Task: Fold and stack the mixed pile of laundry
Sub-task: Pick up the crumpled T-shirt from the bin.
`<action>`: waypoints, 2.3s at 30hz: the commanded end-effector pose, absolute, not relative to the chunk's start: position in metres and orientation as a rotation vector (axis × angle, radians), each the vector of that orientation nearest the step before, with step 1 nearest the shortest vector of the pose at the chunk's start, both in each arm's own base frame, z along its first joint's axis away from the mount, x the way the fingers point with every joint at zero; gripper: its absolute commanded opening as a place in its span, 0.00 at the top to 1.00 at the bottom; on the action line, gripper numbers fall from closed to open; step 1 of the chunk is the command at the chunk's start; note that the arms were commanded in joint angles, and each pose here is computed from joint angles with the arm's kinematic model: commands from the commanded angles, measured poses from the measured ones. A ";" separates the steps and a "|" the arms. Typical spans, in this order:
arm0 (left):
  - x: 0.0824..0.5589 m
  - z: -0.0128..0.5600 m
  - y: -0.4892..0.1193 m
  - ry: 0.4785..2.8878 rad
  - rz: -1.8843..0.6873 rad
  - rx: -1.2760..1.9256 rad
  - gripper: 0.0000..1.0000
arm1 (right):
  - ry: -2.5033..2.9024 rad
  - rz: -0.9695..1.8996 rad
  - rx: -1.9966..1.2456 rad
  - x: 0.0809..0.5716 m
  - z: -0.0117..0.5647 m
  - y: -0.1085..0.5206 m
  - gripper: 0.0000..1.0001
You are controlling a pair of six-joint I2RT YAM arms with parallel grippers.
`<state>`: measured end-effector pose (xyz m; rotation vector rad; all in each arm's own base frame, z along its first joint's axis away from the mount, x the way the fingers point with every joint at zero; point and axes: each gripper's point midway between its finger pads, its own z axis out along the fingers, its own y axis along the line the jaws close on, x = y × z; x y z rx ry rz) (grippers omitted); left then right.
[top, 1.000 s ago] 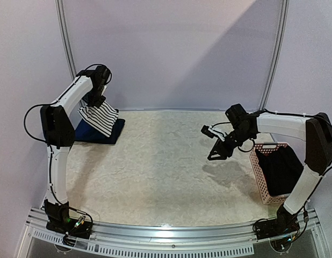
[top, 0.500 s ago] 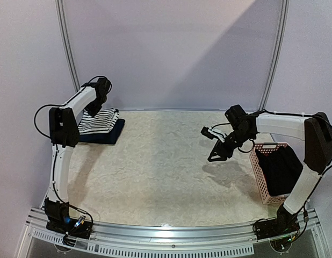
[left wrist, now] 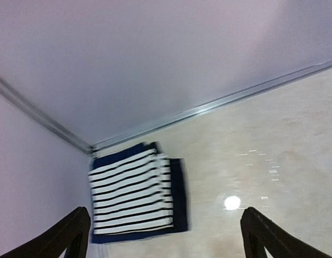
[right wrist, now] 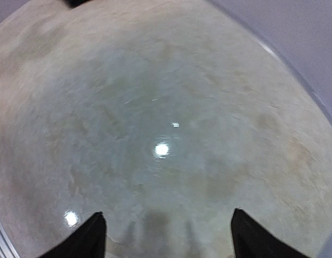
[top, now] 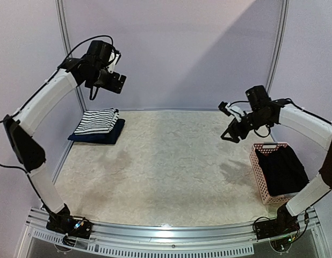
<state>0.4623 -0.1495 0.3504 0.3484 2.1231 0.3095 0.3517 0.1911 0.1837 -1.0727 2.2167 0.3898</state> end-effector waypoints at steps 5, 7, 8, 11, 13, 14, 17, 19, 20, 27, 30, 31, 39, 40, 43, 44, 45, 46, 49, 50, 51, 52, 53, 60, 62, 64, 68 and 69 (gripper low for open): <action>0.397 0.305 -0.259 2.011 -0.499 0.494 0.00 | 2.156 -0.176 -0.412 0.368 0.288 0.033 0.01; 0.390 0.290 -0.261 2.009 -0.515 0.491 0.01 | 2.192 -0.190 -0.405 0.348 0.287 0.020 0.01; 0.387 0.281 -0.261 2.022 -0.509 0.500 0.00 | 2.227 -0.199 -0.440 0.335 0.282 0.018 0.01; 0.373 0.260 -0.273 2.043 -0.493 0.578 0.00 | 2.389 -0.180 -0.573 0.301 0.246 0.019 0.03; 0.367 0.246 -0.284 2.064 -0.476 0.619 0.00 | 2.497 -0.145 -0.613 0.282 0.220 0.020 0.08; 0.365 0.240 -0.288 2.083 -0.458 0.623 0.00 | 2.545 -0.132 -0.625 0.274 0.208 0.020 0.12; 0.370 0.214 -0.284 2.169 -0.344 0.578 0.01 | 2.688 -0.117 -0.644 0.257 0.171 0.016 0.25; 0.383 0.204 -0.265 2.267 -0.172 0.476 0.00 | 2.756 -0.114 -0.648 0.252 0.153 0.014 0.31; 0.388 0.200 -0.254 2.309 -0.068 0.456 0.00 | 2.781 -0.127 -0.640 0.251 0.148 0.012 0.33; 0.383 0.229 -0.249 2.203 -0.021 0.509 0.00 | 2.879 -0.186 -0.613 0.250 0.128 -0.001 0.36; 0.387 0.251 -0.214 2.076 0.046 0.320 0.00 | 2.916 -0.162 -0.618 0.247 0.119 -0.004 0.41; 0.386 0.251 -0.198 2.066 0.083 0.233 0.00 | 2.931 -0.151 -0.620 0.246 0.116 -0.004 0.44; 0.382 0.231 -0.226 2.133 -0.039 0.438 0.15 | 2.966 -0.108 -0.626 0.244 0.107 -0.005 0.71; 0.382 0.228 -0.229 2.147 -0.055 0.441 0.16 | 2.968 -0.108 -0.624 0.243 0.107 -0.006 0.76; 0.382 0.221 -0.231 2.177 -0.057 0.436 0.17 | 2.961 -0.125 -0.627 0.245 0.111 -0.008 0.92; 0.382 0.221 -0.232 2.179 -0.060 0.439 0.18 | 2.953 -0.136 -0.629 0.247 0.116 -0.009 0.98; 0.382 0.221 -0.232 2.180 -0.060 0.439 0.18 | 2.937 -0.155 -0.626 0.250 0.123 -0.011 1.00; 0.383 0.222 -0.231 2.180 -0.055 0.436 0.19 | 2.914 -0.174 -0.618 0.254 0.133 -0.012 1.00; 0.383 0.222 -0.229 2.184 -0.045 0.425 0.19 | 2.803 -0.256 -0.586 0.268 0.177 -0.018 1.00; 0.383 0.224 -0.229 2.181 -0.047 0.423 0.19 | 2.765 -0.286 -0.573 0.272 0.195 -0.021 1.00; 0.383 0.224 -0.230 2.180 -0.051 0.424 0.19 | 2.725 -0.310 -0.569 0.276 0.212 -0.022 1.00; 0.382 0.224 -0.230 2.181 -0.054 0.424 0.19 | 2.682 -0.334 -0.562 0.281 0.230 -0.024 1.00; 0.382 0.223 -0.231 2.184 -0.057 0.428 0.19 | 2.639 -0.352 -0.553 0.285 0.247 -0.025 1.00; 0.382 0.226 -0.233 2.176 -0.058 0.446 0.19 | 2.304 -0.188 -0.639 0.319 0.359 0.010 1.00; 0.383 0.225 -0.232 2.172 -0.047 0.456 0.19 | 2.197 -0.084 -0.679 0.325 0.396 0.030 1.00; 0.385 0.225 -0.230 2.168 -0.018 0.462 0.19 | 2.108 0.020 -0.751 0.328 0.426 0.057 1.00; 0.388 0.222 -0.226 2.167 0.028 0.475 0.19 | 1.969 0.161 -1.000 0.328 0.443 0.126 1.00; 0.388 0.221 -0.225 2.167 0.037 0.477 0.19 | 1.929 0.226 -1.099 0.317 0.441 0.151 1.00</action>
